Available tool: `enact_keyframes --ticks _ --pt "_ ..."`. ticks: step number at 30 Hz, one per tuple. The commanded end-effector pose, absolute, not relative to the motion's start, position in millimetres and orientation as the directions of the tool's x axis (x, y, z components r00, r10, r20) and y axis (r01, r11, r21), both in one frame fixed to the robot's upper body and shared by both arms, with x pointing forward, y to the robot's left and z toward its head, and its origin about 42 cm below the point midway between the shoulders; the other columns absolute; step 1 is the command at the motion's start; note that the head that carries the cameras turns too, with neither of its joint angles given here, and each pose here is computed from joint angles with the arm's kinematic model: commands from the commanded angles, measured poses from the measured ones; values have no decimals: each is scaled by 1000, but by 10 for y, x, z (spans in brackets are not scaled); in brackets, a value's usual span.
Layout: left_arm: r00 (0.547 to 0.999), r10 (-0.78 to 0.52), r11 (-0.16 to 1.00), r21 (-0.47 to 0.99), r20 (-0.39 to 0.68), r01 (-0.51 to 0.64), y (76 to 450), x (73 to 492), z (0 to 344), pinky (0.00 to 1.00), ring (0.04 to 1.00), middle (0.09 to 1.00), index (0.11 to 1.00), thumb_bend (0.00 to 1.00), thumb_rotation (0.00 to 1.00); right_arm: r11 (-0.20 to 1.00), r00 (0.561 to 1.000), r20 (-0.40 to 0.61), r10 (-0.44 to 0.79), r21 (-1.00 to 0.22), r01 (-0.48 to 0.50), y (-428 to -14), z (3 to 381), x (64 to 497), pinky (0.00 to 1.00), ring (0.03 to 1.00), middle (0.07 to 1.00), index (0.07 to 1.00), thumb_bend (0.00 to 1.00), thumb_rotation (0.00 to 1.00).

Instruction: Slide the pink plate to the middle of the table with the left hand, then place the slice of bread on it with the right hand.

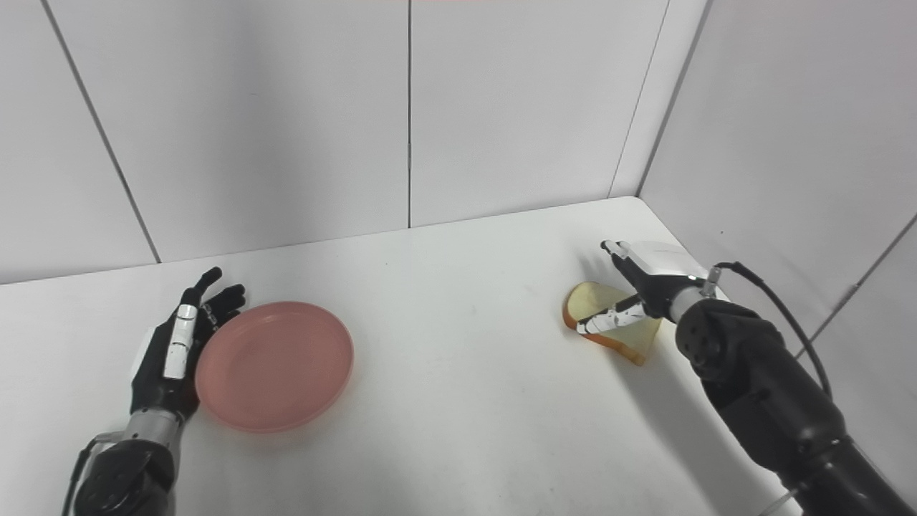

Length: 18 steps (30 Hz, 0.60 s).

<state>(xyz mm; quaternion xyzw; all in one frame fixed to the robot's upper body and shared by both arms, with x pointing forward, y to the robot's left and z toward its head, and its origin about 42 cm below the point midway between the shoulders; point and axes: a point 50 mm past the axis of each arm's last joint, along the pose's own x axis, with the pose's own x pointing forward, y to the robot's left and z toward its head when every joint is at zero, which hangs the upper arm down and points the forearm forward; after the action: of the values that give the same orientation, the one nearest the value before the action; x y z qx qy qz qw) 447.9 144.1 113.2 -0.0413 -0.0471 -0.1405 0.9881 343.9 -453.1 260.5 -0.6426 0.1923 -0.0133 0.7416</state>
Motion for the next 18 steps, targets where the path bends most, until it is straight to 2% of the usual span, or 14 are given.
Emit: enact_keyframes --ticks 1,10,18 --pt "963 -270 957 -111 6 269 1430 4261 792 865 831 790 865 714 889 121 948 -207 -243 -976 -182 -4567 2875 3513 1000 1000 1000 989 1000 575" --pt "963 -268 957 -109 9 267 1428 4255 798 856 830 788 859 692 895 90 932 -261 -251 -965 -246 -4539 2717 3637 1000 1000 1000 998 1000 598" --pt "964 -268 958 -111 3 266 1452 4263 793 871 839 792 865 718 881 117 917 -296 -266 -955 -274 -4490 2585 3752 1000 1000 1000 1000 1000 562"
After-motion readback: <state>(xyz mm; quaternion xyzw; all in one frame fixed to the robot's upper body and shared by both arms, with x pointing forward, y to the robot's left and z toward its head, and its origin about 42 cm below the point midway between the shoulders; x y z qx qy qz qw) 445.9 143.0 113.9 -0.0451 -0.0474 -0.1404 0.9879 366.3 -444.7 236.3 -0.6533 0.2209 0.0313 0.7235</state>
